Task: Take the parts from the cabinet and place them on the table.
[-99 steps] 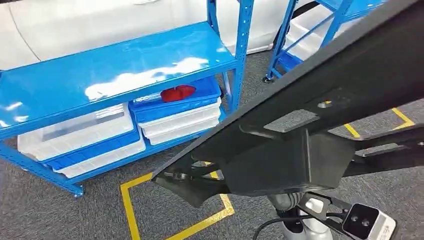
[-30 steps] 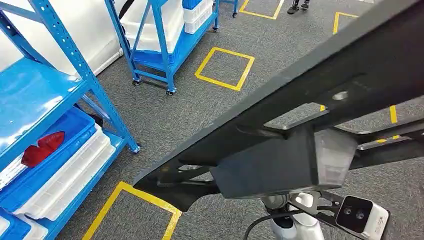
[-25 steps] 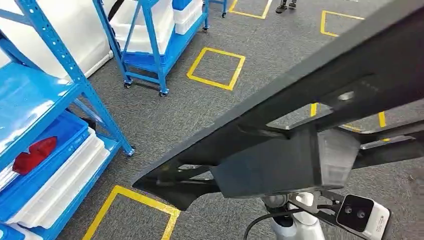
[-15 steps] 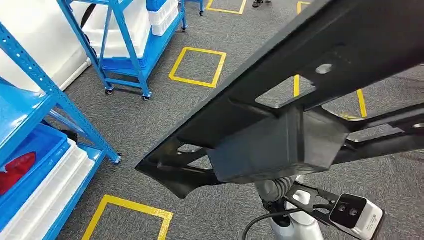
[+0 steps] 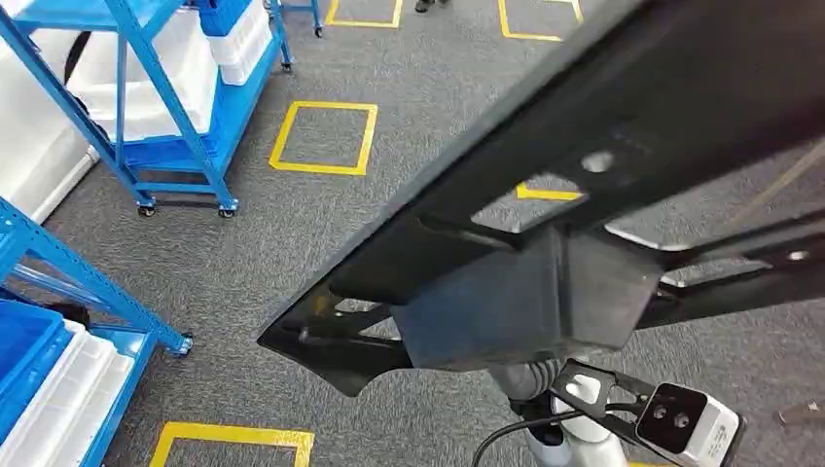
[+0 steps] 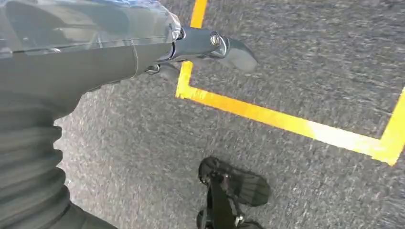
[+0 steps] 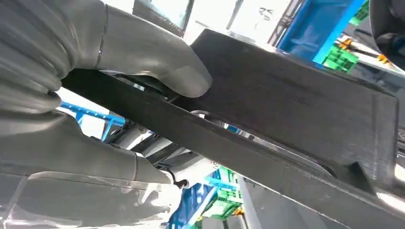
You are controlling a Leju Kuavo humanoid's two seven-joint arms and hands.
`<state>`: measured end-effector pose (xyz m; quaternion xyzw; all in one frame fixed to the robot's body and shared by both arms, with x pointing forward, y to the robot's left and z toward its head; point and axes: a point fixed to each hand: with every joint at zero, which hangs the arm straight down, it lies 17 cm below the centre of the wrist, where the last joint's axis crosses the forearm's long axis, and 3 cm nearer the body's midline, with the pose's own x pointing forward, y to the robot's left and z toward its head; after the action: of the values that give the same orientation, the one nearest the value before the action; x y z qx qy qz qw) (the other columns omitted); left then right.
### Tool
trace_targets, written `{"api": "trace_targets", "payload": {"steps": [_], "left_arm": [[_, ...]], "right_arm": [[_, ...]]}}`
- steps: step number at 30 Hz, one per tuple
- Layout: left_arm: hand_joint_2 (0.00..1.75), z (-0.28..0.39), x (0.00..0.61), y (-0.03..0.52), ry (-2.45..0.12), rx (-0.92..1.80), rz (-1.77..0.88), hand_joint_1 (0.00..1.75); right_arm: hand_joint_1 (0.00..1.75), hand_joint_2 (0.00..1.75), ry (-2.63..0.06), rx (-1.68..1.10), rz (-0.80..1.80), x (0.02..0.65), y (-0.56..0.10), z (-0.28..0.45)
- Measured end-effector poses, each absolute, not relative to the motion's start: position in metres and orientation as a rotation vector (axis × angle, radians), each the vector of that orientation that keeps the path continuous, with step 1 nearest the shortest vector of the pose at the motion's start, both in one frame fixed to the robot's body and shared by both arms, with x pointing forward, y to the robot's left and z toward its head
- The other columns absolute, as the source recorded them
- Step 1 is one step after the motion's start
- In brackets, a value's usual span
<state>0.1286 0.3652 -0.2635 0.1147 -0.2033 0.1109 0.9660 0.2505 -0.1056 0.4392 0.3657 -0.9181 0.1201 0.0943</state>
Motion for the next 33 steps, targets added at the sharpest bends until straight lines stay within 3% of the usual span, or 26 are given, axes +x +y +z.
{"api": "trace_targets", "payload": {"steps": [33], "left_arm": [[1.75,-0.27,0.122,0.321,-0.36,0.177,0.236,0.0]], "right_arm": [[1.61,1.75,-2.638,1.041,0.379,0.265,-0.097,0.413]]}}
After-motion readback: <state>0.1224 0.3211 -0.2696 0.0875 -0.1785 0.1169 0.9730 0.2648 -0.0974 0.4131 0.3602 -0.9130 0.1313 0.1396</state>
